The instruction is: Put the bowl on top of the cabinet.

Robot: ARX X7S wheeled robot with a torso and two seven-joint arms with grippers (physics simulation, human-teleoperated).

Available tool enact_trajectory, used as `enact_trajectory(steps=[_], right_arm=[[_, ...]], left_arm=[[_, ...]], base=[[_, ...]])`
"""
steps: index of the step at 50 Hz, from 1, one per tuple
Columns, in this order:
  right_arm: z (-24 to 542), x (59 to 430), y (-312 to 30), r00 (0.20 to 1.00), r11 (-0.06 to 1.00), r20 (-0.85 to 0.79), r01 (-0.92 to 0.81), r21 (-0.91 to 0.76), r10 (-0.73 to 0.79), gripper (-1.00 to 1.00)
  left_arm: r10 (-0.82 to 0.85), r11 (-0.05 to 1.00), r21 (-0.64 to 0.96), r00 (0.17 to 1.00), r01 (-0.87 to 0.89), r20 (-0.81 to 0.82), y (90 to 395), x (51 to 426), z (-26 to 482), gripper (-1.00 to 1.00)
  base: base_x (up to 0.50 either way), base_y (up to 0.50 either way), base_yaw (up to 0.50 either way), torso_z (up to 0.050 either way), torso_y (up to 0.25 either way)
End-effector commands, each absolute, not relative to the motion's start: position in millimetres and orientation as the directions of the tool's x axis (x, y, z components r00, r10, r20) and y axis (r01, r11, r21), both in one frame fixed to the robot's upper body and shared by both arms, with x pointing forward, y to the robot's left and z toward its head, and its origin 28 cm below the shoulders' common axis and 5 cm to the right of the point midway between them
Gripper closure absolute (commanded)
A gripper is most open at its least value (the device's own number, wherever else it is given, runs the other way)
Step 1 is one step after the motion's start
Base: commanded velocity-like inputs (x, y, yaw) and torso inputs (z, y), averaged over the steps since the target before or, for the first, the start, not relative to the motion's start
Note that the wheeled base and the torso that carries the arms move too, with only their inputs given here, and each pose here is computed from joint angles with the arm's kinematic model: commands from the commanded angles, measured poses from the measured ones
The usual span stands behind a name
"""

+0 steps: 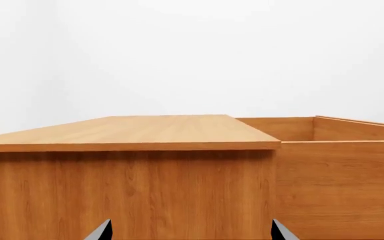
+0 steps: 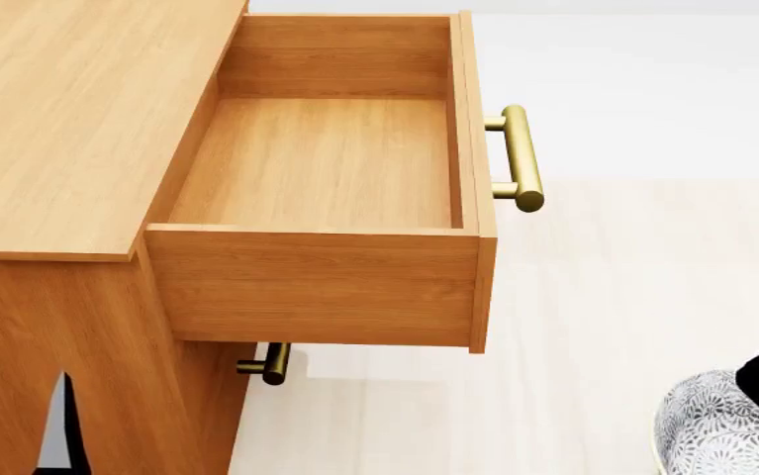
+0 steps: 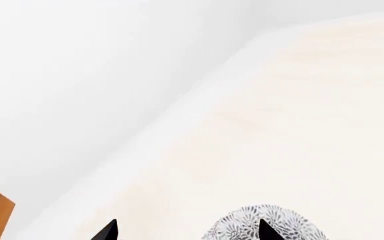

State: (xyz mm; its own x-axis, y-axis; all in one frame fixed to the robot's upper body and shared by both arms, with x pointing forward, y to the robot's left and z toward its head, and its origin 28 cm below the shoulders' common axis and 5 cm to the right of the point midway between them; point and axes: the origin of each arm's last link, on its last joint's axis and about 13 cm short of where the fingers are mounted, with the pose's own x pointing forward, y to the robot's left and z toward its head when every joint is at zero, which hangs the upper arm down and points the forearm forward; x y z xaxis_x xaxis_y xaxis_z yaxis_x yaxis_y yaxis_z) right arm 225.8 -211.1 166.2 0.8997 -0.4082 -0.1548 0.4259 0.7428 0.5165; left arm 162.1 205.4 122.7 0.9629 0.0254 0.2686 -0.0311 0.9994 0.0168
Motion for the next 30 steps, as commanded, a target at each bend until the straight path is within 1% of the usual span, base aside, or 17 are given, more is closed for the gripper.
enact_trajectory(steps=[1,2,4,6,9,11,19,25,30], right_arm=[[153,230,-238,0.859,0.764,-0.255,0.512,0.392,-0.445,-1.00],[152,231,-239,0.859,0.764,-0.268,0.510,0.394,-0.436,-1.00],[143,232,-243,0.869,0.796,-0.318,0.482,0.366,-0.380,-1.00],[141,233,-244,0.865,0.800,-0.331,0.484,0.355,-0.376,-1.00],[131,232,-254,0.843,0.817,-0.380,0.499,0.290,-0.380,-1.00],[131,233,-255,0.837,0.812,-0.394,0.506,0.292,-0.380,-1.00],[135,235,-257,0.827,0.833,-0.417,0.499,0.239,-0.376,-1.00],[140,236,-259,0.844,0.861,-0.409,0.460,0.219,-0.346,-1.00],[140,235,-264,0.840,0.860,-0.413,0.464,0.212,-0.352,-1.00]], left_arm=[[0.019,1.000,-0.007,0.959,-0.017,0.282,206,162,126,-1.00],[0.019,1.000,-0.007,0.959,-0.017,0.283,206,162,126,-1.00],[0.019,1.000,-0.009,0.959,-0.017,0.282,207,162,126,-1.00],[0.019,1.000,-0.009,0.959,-0.017,0.282,207,162,126,-1.00],[0.020,1.000,-0.011,0.959,-0.018,0.284,207,163,126,-1.00],[0.021,1.000,-0.011,0.959,-0.019,0.283,207,163,126,-1.00],[0.020,1.000,-0.012,0.959,-0.017,0.283,207,162,127,-1.00],[0.019,1.000,-0.011,0.959,-0.017,0.283,207,162,127,-1.00],[0.019,1.000,-0.010,0.959,-0.017,0.282,207,162,126,-1.00]], base=[[0.00,0.00,0.00,0.000,0.000],[0.00,0.00,0.00,0.000,0.000],[0.00,0.00,0.00,0.000,0.000],[0.00,0.00,0.00,0.000,0.000],[0.00,0.00,0.00,0.000,0.000],[0.00,0.00,0.00,0.000,0.000],[0.00,0.00,0.00,0.000,0.000],[0.00,0.00,0.00,0.000,0.000],[0.00,0.00,0.00,0.000,0.000]])
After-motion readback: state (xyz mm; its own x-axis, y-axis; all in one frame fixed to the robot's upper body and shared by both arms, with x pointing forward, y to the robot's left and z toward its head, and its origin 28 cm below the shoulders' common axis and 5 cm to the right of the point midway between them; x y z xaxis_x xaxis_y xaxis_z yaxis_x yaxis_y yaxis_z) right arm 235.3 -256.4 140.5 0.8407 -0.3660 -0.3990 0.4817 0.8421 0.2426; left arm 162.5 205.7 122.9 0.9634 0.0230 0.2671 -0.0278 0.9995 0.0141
